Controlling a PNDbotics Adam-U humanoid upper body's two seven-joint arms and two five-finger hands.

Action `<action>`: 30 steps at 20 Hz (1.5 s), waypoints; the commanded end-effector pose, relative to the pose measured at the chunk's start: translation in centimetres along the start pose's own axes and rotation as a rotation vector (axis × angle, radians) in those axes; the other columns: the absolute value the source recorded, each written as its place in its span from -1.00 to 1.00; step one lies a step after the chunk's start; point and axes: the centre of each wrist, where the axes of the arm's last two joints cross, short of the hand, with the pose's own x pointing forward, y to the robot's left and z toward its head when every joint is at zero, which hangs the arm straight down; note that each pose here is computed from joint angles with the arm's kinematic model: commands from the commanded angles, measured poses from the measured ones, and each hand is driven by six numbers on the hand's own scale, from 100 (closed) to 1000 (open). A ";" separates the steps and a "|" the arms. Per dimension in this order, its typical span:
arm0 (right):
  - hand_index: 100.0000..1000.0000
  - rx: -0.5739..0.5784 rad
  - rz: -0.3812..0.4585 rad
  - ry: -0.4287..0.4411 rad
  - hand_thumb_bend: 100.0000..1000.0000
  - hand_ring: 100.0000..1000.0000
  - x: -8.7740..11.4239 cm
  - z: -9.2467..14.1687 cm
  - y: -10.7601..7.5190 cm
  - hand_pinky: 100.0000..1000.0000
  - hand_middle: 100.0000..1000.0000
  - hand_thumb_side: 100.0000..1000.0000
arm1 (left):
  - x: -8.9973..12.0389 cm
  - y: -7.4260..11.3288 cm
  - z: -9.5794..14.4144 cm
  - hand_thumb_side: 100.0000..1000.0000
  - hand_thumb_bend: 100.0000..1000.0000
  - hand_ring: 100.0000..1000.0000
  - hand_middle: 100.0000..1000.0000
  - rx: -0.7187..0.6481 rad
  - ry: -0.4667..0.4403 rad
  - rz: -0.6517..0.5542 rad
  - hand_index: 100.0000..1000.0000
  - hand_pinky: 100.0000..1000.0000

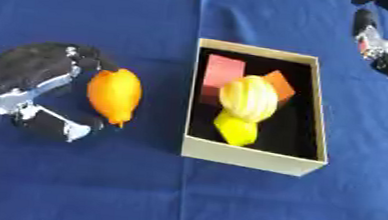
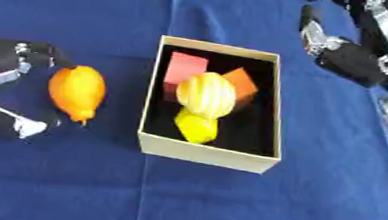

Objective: Pick up objects on the table and place them in the box.

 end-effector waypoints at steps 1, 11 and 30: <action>0.56 0.003 0.024 -0.020 -1.00 0.78 0.6 -0.2 -0.5 0.95 0.34 -0.26 | -0.8 -0.1 -0.6 -0.58 -0.39 0.67 0.60 0.034 0.048 -0.012 0.78 0.70; 0.56 0.019 0.010 -0.007 -1.00 0.78 0.4 0.0 0.1 0.95 0.34 -0.24 | -1.8 -2.2 -2.9 -0.63 -0.54 0.61 0.49 0.018 0.109 -0.004 0.65 0.64; 0.56 0.020 0.004 0.020 -1.00 0.78 0.1 0.4 0.3 0.96 0.34 -0.23 | 2.6 5.5 -2.1 -1.00 -1.00 0.06 -0.09 0.425 -0.116 -0.091 0.05 0.25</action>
